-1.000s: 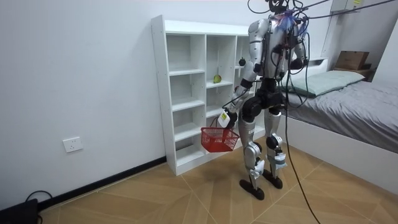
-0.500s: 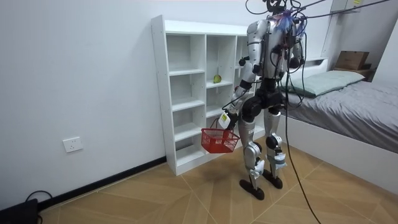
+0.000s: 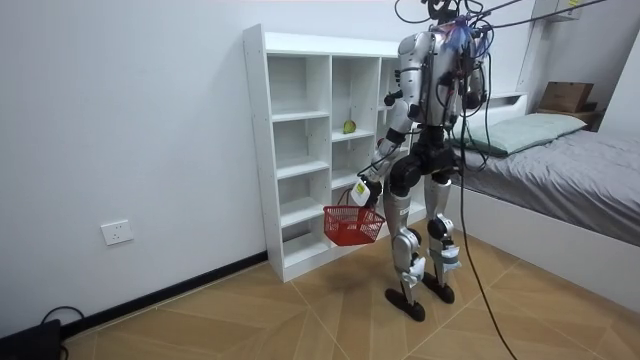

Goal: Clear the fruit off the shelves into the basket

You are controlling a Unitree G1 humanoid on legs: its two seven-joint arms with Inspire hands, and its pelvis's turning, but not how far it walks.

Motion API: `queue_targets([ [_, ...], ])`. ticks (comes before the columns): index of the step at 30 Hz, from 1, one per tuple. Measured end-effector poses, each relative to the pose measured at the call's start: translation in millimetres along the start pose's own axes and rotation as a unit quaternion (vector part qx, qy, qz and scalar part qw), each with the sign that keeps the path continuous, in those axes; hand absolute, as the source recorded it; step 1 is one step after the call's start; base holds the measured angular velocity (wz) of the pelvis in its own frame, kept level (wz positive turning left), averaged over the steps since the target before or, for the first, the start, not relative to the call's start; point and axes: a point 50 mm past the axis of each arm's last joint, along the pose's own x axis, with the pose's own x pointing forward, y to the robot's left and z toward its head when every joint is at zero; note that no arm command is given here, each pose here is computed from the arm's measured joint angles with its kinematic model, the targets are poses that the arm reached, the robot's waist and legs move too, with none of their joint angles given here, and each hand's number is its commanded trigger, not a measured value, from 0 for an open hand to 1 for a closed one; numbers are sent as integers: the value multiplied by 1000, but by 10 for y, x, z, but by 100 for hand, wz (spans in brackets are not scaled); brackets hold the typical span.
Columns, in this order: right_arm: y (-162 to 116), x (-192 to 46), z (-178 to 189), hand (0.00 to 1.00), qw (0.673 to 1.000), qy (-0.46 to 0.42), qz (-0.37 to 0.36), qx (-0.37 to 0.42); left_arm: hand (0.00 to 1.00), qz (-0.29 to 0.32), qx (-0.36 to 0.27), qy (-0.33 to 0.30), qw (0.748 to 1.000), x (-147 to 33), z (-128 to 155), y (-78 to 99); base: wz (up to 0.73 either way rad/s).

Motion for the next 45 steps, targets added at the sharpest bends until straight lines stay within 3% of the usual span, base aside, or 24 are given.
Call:
queue_targets([
  [7, 6, 186, -125, 0, 1000, 22, -11, 5, 100, 4, 0, 7, 1000, -16, -51, 5, 0],
  [22, -48, 256, -232, 0, 999, 43, -32, 8, 100, 35, 1, 13, 999, -30, -90, 36, 2],
  [45, -22, 320, -412, 0, 996, 89, -12, -9, 100, 25, 7, 11, 1000, -50, -94, 1, 4],
])
